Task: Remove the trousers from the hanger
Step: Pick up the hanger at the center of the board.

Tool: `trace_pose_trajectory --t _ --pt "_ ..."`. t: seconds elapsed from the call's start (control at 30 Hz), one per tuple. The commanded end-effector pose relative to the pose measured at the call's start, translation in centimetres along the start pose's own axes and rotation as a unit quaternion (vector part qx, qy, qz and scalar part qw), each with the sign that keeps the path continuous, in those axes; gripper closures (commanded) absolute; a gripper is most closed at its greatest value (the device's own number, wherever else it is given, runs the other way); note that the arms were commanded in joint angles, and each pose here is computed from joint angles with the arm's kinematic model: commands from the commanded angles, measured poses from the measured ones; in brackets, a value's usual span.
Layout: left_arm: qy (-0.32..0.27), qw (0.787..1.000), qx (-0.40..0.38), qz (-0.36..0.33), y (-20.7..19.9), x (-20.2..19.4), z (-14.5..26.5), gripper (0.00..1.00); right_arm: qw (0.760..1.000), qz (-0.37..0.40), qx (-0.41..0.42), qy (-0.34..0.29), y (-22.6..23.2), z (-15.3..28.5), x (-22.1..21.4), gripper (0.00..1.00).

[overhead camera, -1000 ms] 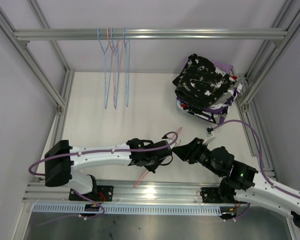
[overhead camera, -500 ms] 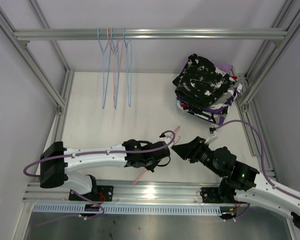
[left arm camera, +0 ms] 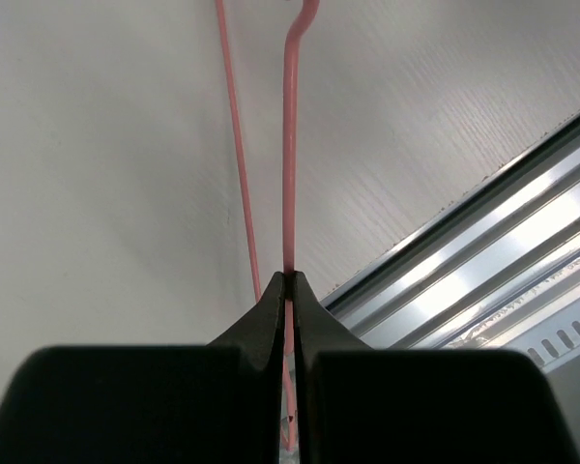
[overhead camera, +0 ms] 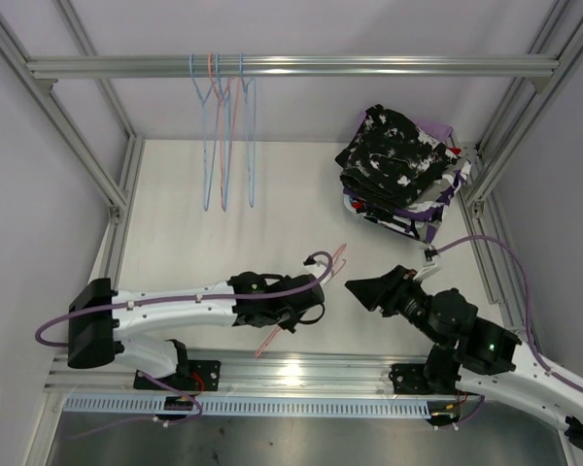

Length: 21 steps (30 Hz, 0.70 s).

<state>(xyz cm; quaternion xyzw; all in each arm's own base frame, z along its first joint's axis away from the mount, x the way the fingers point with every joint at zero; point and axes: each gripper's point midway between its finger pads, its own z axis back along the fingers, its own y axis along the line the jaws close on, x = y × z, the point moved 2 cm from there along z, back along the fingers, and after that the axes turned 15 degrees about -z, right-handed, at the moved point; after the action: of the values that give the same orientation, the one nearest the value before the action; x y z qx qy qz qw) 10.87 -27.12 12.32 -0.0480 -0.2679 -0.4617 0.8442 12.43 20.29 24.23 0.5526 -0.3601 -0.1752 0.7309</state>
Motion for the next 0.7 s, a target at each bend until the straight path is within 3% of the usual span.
trace_pose_trajectory --t 0.0,0.23,0.67 --pt "-0.033 0.999 0.031 0.020 1.2 1.2 1.6 1.00 0.999 0.020 0.014 -0.045 2.4 1.9 2.9 0.34" --pt "-0.060 0.996 0.059 0.031 2.7 2.2 3.5 1.00 0.996 0.045 0.012 -0.072 3.6 4.1 5.1 0.32" --pt "-0.171 0.978 0.084 0.081 6.4 7.3 10.4 1.00 0.995 0.046 -0.006 -0.089 2.0 5.7 5.9 0.31"
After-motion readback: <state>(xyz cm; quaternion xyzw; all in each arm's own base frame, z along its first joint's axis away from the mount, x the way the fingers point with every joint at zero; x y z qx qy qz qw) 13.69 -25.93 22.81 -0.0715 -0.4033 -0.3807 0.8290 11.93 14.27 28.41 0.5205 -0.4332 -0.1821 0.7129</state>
